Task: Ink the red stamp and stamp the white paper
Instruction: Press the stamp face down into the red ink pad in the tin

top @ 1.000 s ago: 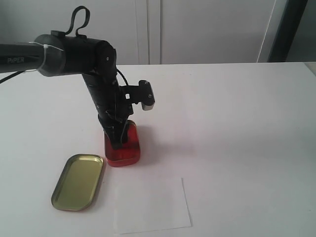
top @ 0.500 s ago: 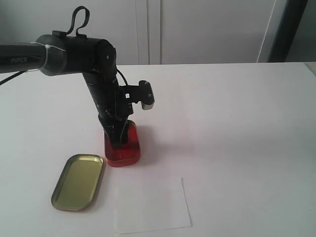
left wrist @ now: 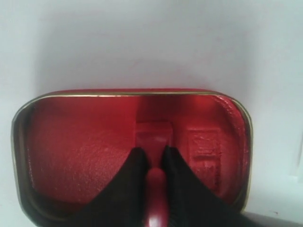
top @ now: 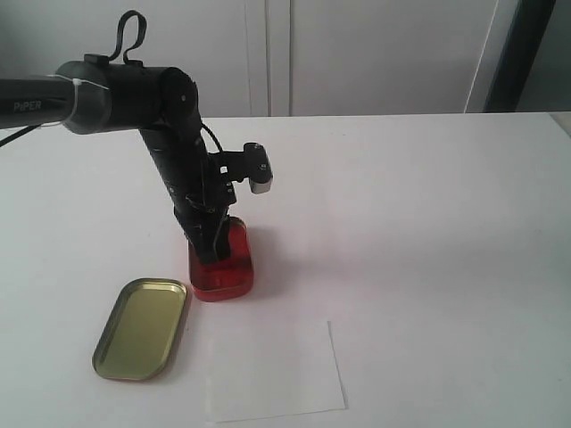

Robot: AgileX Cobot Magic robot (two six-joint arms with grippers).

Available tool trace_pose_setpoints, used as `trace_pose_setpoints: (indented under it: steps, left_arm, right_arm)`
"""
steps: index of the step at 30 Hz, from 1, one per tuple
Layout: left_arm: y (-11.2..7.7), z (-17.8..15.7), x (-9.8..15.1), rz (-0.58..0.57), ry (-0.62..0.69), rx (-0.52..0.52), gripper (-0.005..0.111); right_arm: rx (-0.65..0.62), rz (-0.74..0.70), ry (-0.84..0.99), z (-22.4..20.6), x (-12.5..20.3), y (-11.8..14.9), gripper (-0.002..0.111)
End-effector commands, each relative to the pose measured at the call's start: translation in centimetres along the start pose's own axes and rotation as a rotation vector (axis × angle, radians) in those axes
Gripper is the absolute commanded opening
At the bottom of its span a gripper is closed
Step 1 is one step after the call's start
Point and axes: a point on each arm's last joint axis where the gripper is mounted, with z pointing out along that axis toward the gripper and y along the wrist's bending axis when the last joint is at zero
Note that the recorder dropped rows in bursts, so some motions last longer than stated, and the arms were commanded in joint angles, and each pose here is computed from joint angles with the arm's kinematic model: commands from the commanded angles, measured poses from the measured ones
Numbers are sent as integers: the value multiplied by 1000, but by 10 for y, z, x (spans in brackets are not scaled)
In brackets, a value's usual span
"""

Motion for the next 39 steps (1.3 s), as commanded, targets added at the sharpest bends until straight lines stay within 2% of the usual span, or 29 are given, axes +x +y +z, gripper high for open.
trace_pose_setpoints:
  steps: [1, 6, 16, 23, 39]
  left_arm:
    - [-5, 16, 12, -32, 85, 72, 0]
    - [-6, -4, 9, -31, 54, 33, 0]
    - [-8, -16, 7, -28, 36, 10, 0]
    - [-14, -31, -2, 1, 2, -34, 0]
    - [-14, -35, -3, 2, -2, -46, 0]
  right_arm:
    - [-2, 1, -15, 0, -1, 0, 0]
    - [-2, 1, -15, 0, -1, 0, 0]
    - [-2, 1, -15, 0, -1, 0, 0]
    - [-3, 1, -17, 0, -1, 0, 0]
    - [-2, 3, -15, 0, -1, 0, 0]
